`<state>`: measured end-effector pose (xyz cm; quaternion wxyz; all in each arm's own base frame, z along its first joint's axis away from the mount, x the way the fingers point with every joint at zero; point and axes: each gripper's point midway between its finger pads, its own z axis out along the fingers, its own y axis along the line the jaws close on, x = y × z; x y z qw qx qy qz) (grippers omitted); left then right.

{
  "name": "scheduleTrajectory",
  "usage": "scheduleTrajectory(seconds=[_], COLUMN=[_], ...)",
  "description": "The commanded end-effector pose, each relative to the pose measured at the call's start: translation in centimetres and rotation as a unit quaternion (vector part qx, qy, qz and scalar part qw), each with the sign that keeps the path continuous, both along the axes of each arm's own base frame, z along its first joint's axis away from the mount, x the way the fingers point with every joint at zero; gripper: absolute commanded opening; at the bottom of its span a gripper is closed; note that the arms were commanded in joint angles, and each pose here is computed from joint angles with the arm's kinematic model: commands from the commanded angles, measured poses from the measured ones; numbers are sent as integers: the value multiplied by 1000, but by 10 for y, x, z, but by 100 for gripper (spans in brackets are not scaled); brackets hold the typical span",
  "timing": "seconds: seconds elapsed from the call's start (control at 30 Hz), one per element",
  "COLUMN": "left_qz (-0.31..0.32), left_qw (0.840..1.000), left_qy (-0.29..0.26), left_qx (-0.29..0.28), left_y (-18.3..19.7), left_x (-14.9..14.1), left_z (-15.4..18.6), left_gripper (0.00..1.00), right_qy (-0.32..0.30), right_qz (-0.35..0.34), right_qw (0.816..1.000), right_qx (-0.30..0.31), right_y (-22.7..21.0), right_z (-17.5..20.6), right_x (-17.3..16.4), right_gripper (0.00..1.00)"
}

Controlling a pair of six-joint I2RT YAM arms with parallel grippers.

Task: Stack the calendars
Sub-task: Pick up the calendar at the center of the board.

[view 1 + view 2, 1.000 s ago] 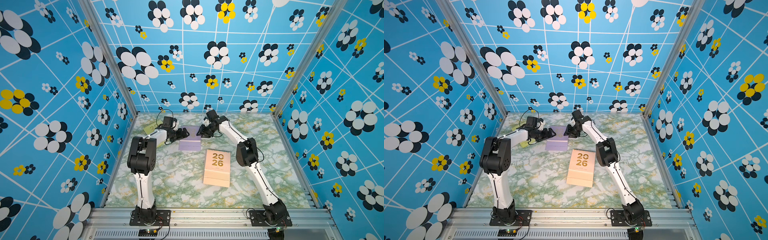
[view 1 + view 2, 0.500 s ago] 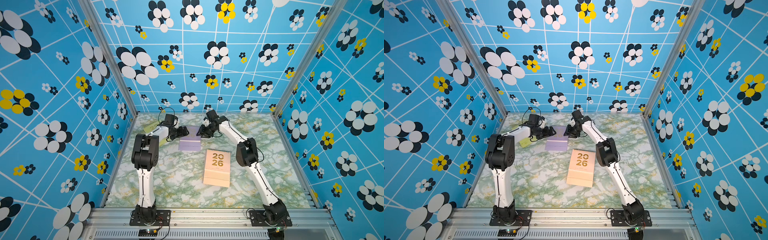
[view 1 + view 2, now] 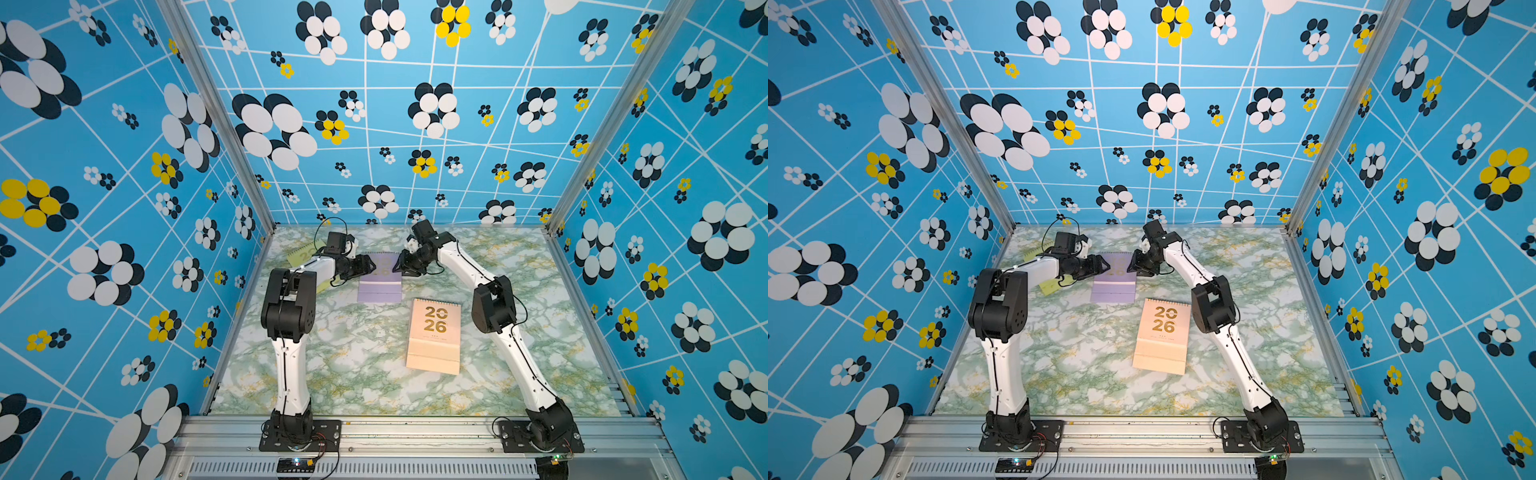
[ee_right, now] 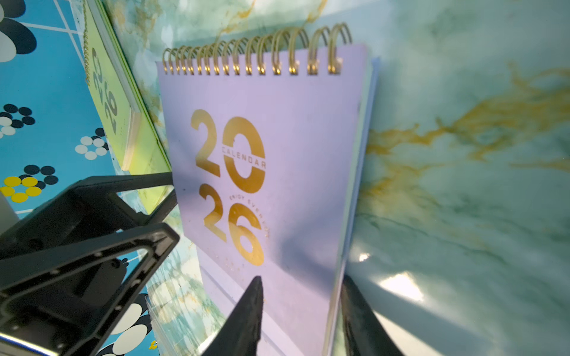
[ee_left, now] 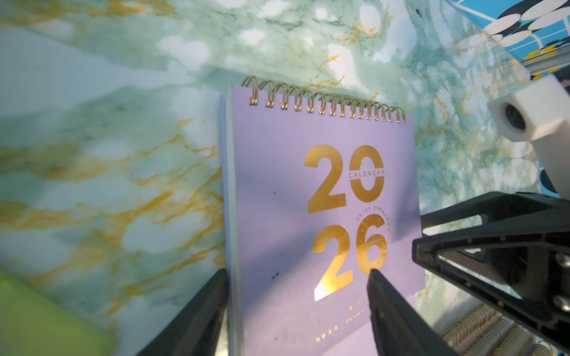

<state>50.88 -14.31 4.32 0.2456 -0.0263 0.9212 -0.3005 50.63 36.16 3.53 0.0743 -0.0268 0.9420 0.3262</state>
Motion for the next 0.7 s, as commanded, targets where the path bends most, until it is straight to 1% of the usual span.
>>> scheduleTrajectory(seconds=[0.0,0.17,0.33,0.43,0.57,0.67], left_qz=[-48,-86,-92,-88,-88,-88], left_qw=[996,990,986,985,985,984], left_qy=[3,-32,-52,-56,-57,-53], left_qx=[-76,-111,-127,-134,-136,-143], left_y=[-27,-35,-33,-30,-29,-31], left_x=[-22,-29,-29,-29,-29,-29], left_z=[22,50,65,70,70,67], left_gripper=[68,62,57,52,41,38], right_qy=[46,45,45,42,42,41], right_qz=[36,41,48,52,57,62], right_qw=[998,998,998,998,997,997], right_qx=[-7,3,14,16,24,31], right_y=[17,21,26,27,32,35], right_z=[-38,-34,-30,-29,-29,-27], right_x=[-31,-31,-33,-34,-36,-37], right_gripper=[42,42,42,41,41,41])
